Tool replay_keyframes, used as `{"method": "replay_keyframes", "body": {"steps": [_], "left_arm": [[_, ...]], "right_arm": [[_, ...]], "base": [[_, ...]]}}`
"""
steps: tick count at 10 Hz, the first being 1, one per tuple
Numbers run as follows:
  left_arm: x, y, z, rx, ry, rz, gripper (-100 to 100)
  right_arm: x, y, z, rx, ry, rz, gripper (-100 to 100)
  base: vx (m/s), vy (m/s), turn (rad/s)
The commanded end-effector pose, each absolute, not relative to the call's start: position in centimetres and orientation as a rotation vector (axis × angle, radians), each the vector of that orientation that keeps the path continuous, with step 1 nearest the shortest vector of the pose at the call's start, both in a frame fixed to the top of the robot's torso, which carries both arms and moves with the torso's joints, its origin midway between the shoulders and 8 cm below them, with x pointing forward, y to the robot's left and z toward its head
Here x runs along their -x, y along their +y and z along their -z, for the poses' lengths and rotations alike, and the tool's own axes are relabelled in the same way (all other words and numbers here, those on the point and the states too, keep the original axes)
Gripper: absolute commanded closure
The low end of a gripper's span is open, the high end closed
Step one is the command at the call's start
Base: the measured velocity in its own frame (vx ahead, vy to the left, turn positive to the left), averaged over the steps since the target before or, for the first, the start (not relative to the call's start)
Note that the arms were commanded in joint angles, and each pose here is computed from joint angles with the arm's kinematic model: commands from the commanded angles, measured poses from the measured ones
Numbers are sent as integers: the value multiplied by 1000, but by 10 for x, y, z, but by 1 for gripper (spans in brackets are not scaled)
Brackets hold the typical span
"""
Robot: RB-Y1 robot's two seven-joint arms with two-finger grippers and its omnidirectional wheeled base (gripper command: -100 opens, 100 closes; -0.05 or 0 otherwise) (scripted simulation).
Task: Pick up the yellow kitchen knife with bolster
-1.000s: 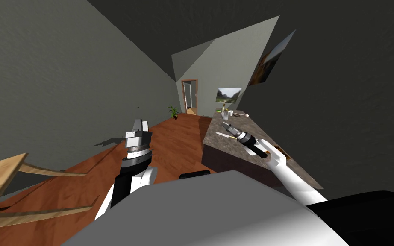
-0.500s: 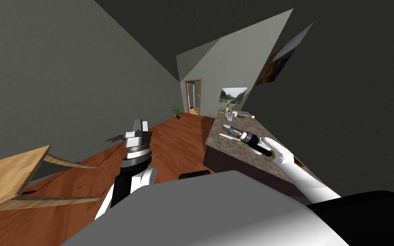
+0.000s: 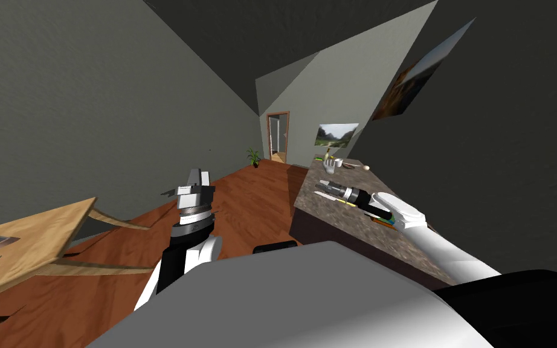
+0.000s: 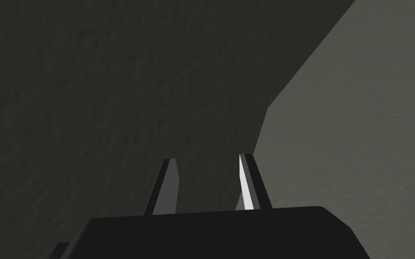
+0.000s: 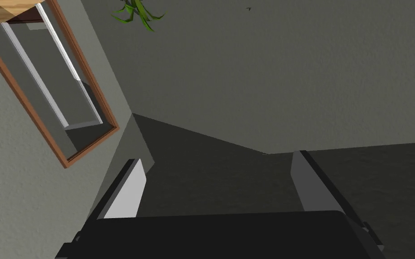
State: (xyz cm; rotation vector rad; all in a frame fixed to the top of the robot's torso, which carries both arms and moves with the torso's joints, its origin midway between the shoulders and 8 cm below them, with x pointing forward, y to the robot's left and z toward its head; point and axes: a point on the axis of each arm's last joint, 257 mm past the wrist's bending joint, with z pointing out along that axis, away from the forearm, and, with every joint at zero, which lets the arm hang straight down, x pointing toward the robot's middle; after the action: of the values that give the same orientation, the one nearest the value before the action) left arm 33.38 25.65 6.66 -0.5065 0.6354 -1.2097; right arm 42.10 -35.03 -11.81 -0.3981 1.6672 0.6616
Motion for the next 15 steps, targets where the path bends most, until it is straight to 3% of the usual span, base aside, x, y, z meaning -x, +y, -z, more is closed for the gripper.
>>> {"method": "replay_keyframes", "body": {"steps": [1, 15], "left_arm": [[-334, 257, -67, 506, 635, 1210, 0], [-334, 257, -67, 506, 635, 1210, 0]], "right_arm": [[-418, -372, 138, 436, 1753, -590, -100], [-328, -535, 269, 685, 2338, -170, -100]], "base": [[30, 11, 230], [29, 4, 119]]}}
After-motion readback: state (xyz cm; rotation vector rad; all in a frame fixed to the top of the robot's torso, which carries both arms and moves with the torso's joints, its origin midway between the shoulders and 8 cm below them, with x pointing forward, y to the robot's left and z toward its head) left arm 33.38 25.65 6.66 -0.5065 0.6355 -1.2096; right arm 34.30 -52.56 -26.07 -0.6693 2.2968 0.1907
